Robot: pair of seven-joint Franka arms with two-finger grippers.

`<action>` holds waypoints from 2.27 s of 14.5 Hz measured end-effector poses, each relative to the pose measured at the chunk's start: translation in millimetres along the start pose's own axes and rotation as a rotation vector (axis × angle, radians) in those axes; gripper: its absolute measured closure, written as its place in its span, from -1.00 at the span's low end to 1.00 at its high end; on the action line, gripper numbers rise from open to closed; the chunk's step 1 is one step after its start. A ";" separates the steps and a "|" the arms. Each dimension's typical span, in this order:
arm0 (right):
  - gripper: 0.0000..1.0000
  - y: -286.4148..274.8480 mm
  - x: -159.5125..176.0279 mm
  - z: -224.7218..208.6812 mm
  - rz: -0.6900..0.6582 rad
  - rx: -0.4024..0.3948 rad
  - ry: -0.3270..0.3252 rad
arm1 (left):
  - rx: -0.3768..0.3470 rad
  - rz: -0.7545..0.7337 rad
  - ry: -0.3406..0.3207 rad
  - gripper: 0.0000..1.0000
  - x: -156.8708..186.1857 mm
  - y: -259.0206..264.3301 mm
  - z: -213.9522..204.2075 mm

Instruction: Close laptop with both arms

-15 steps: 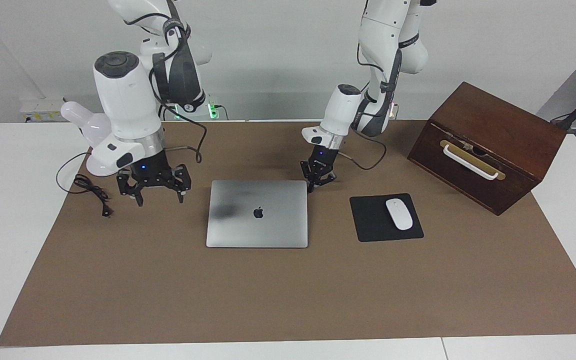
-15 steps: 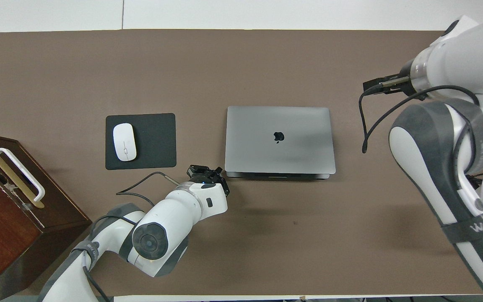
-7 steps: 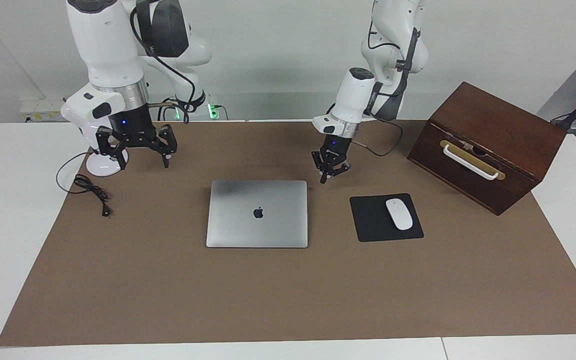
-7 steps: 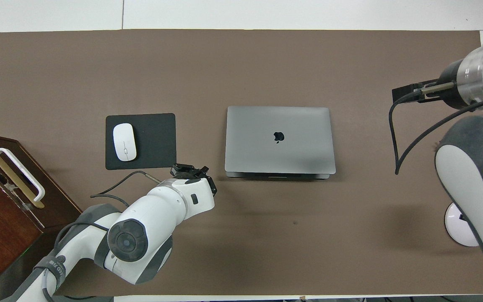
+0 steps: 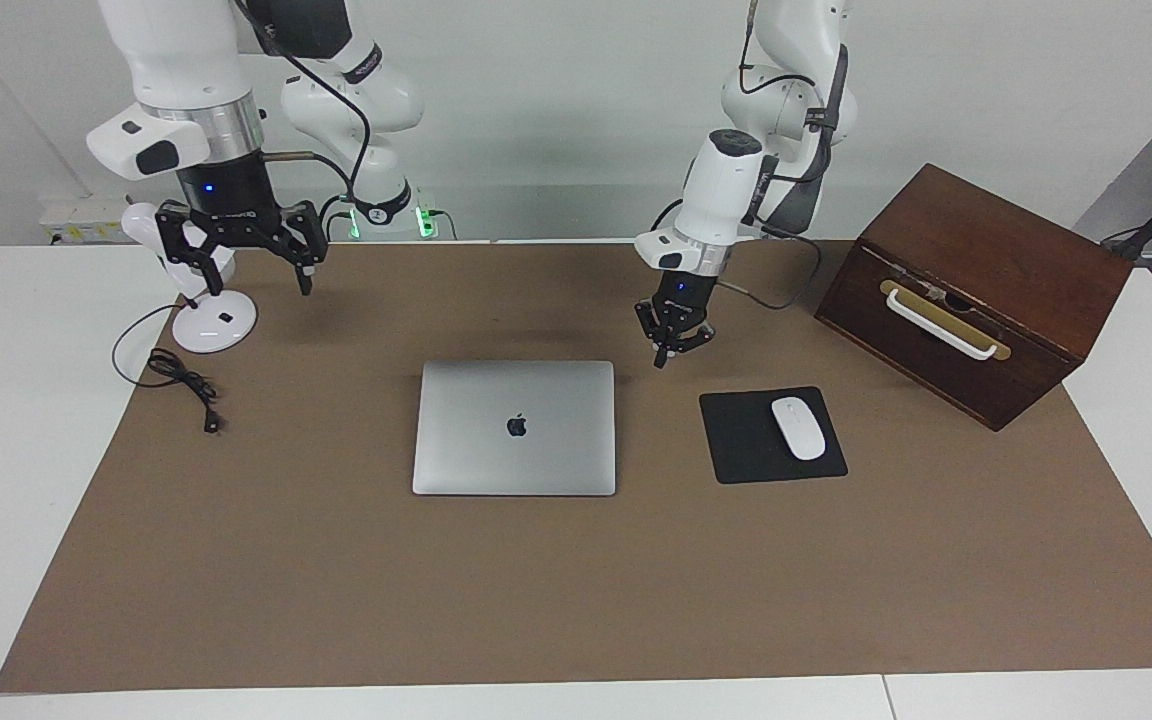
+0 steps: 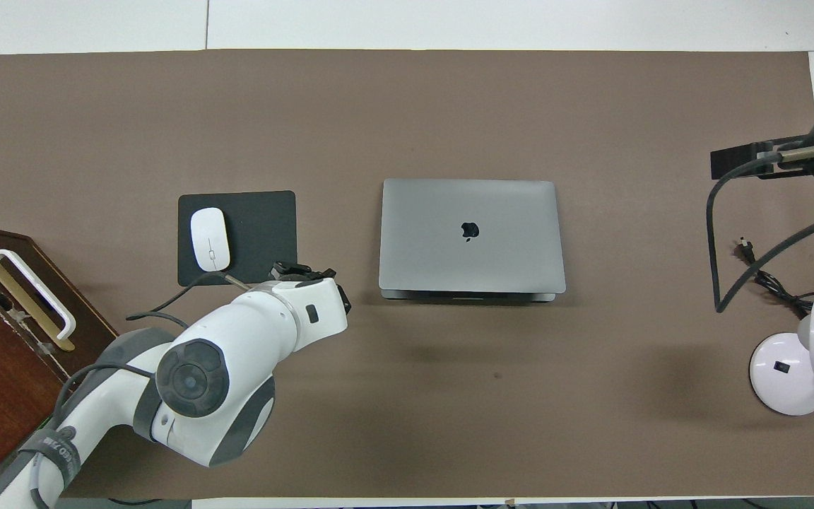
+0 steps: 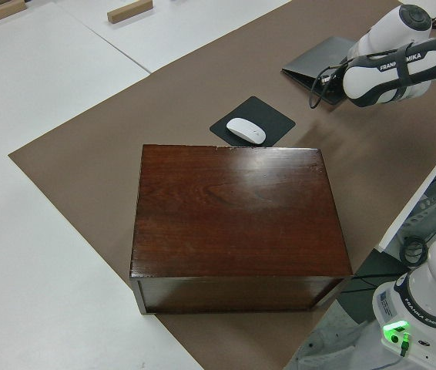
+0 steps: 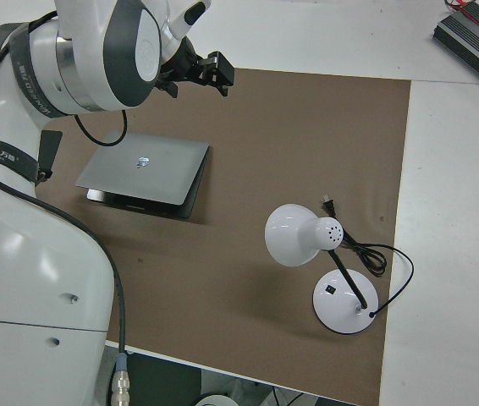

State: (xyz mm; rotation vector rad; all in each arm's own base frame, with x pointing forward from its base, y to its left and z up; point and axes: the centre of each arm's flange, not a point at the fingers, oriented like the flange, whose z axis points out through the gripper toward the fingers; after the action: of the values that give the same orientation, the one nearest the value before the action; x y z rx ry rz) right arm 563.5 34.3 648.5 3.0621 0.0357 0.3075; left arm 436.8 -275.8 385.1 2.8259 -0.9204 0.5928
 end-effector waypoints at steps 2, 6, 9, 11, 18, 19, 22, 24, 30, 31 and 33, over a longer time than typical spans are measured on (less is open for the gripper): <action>-1.00 8.2 0.2 0.9 0.017 0.007 -0.002 | 0.008 -0.006 -0.015 0.98 8.0 -15.3 -18.1; -1.00 8.8 0.1 1.0 0.019 0.007 -0.003 | 0.021 -0.006 -0.058 0.98 21.9 -46.2 -58.0; -1.00 8.6 -1.6 2.4 0.018 0.007 -0.019 | 0.028 -0.010 -0.069 0.98 29.1 -61.1 -78.2; -1.00 8.4 -1.9 2.6 0.018 0.007 -0.021 | 0.031 -0.016 -0.076 0.98 31.6 -68.7 -88.9; -1.00 6.0 -2.0 2.5 0.015 0.011 -0.022 | 0.047 -0.059 -0.100 0.98 46.2 -104.9 -139.9; -1.00 5.5 -2.0 2.5 0.017 0.012 -0.022 | 0.050 -0.059 -0.105 0.98 48.0 -112.6 -149.1; -1.00 2.0 -2.1 2.6 0.040 0.043 -0.024 | 0.059 -0.055 -0.129 0.98 50.1 -140.6 -178.9; -1.00 0.1 -3.6 3.7 0.054 0.063 -0.040 | 0.072 -0.050 -0.139 0.98 45.8 -168.7 -198.5; -1.00 -0.5 -17.7 12.4 0.057 0.059 -0.162 | 0.104 -0.095 -0.146 0.47 28.9 -222.7 -228.4; -1.00 -0.4 -19.7 12.6 0.056 0.056 -0.178 | 0.109 -0.108 -0.146 0.21 26.1 -228.8 -230.7; -1.00 -0.2 -22.9 12.2 0.052 0.051 -0.203 | 0.119 -0.136 -0.146 -0.22 19.9 -240.9 -234.5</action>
State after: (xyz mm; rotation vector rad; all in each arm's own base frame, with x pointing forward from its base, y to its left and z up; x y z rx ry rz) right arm 543.5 33.1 632.0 3.1313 -0.0470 -0.0035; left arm 515.5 -39.5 611.8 3.0424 -0.7282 0.4440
